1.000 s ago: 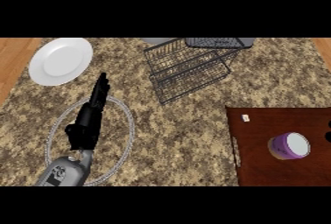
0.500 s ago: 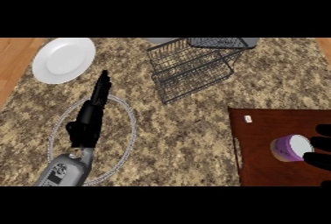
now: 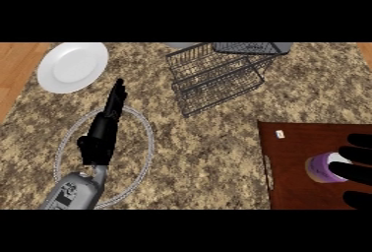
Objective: Pick the can from the tray and place it in the tiered basket
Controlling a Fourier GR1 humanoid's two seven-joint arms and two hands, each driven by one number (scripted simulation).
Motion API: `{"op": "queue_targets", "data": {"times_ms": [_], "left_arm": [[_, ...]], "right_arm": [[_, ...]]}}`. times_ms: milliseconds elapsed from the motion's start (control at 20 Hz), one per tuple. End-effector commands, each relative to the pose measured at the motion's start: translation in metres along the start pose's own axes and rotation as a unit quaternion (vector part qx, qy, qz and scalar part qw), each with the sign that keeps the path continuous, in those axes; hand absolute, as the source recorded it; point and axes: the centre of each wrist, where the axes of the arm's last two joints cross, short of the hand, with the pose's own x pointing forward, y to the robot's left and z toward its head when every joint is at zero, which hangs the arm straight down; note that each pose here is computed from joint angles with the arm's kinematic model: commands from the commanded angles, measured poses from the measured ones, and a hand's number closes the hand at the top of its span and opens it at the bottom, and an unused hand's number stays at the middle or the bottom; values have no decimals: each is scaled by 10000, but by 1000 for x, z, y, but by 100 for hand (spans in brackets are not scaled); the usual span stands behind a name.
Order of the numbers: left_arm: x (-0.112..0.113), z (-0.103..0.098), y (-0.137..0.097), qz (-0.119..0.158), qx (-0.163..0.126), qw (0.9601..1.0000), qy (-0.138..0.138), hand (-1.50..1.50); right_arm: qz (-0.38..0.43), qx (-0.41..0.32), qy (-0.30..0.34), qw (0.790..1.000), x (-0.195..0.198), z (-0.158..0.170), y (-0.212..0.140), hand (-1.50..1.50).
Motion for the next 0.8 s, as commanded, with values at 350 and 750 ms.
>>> {"op": "queue_targets", "data": {"times_ms": [350,750], "left_arm": [[0,-2,2,15,-5,10000,40,0],[1,-3,-3,-6,-35,10000,-58,0]], "right_arm": [[-379,831,-260,9955,-23,-10,17,-150],[-345,835,-416,9950,-42,-25,37,-150]]}}
